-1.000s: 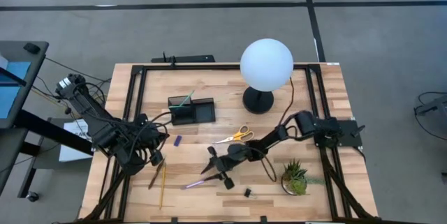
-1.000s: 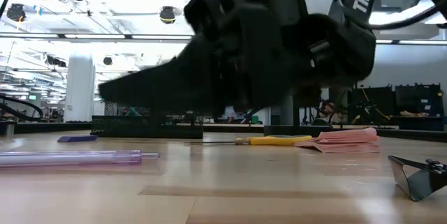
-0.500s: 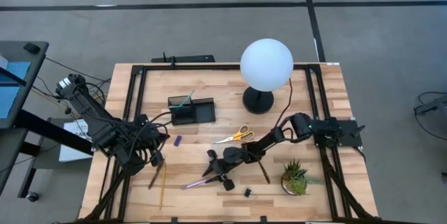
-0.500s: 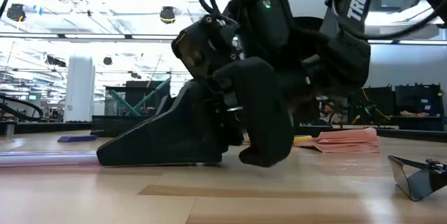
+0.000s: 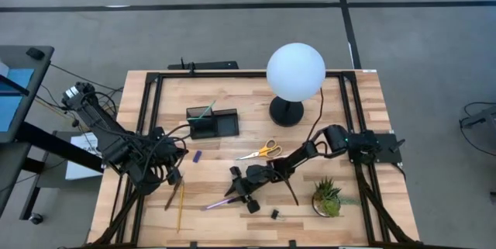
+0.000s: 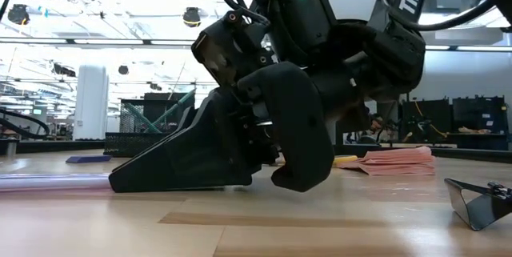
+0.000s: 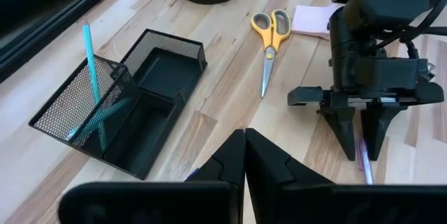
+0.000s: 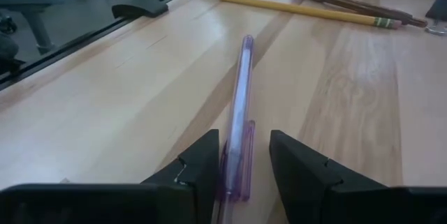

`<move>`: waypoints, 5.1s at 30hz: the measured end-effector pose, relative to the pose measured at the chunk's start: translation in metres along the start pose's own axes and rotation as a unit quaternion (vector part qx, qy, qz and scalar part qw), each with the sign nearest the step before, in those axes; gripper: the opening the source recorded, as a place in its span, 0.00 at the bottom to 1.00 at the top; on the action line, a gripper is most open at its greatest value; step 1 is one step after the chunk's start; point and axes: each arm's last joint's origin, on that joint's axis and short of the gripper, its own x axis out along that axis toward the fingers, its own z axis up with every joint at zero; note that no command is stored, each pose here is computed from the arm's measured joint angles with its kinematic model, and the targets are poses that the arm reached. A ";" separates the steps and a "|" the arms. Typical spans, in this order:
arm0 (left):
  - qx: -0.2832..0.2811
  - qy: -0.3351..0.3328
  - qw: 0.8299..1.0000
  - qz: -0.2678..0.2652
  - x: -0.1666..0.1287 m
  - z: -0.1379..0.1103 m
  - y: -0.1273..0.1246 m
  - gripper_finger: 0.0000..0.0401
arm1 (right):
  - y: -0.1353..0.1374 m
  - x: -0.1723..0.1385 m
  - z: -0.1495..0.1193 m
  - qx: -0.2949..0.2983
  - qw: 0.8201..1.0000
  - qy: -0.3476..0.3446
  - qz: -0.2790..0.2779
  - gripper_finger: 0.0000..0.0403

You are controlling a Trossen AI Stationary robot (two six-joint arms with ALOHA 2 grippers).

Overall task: Pick and place office supplies into organizer
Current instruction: Put the purple pen into the black desk organizer, then put the brown pen into the black desk organizer

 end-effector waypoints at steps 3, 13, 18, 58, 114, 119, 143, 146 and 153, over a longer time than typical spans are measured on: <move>0.000 -0.001 1.000 0.001 0.000 0.000 0.000 0.00 | 0.003 0.001 0.000 -0.004 1.000 0.001 0.000 0.31; 0.000 -0.001 1.000 0.001 0.000 0.000 0.000 0.00 | 0.015 0.003 0.000 -0.035 0.999 0.008 -0.029 0.21; 0.000 -0.002 1.000 0.001 0.000 0.000 0.000 0.00 | 0.008 0.001 -0.003 -0.027 0.999 0.032 -0.028 0.14; 0.023 -0.052 0.998 0.041 0.000 0.002 0.005 0.00 | -0.132 -0.165 0.190 0.013 0.912 0.164 -0.375 0.13; 0.094 -0.032 0.992 0.077 -0.001 -0.002 0.015 0.00 | -0.220 -0.106 0.187 -0.225 0.897 0.346 -0.157 0.13; 0.096 -0.031 0.992 0.076 -0.001 -0.002 0.015 0.00 | -0.221 -0.102 0.195 -0.298 0.884 0.324 -0.159 0.13; 0.072 -0.013 0.995 0.063 -0.001 -0.003 0.013 0.00 | -0.222 -0.099 0.192 -0.362 0.846 0.355 -0.167 0.29; 0.072 -0.012 0.995 0.063 -0.001 -0.003 0.013 0.00 | -0.226 -0.090 0.186 -0.371 0.843 0.348 -0.174 0.35; 0.060 -0.012 0.996 0.063 -0.001 -0.003 0.013 0.00 | -0.225 -0.070 0.181 -0.359 0.839 0.336 -0.233 0.43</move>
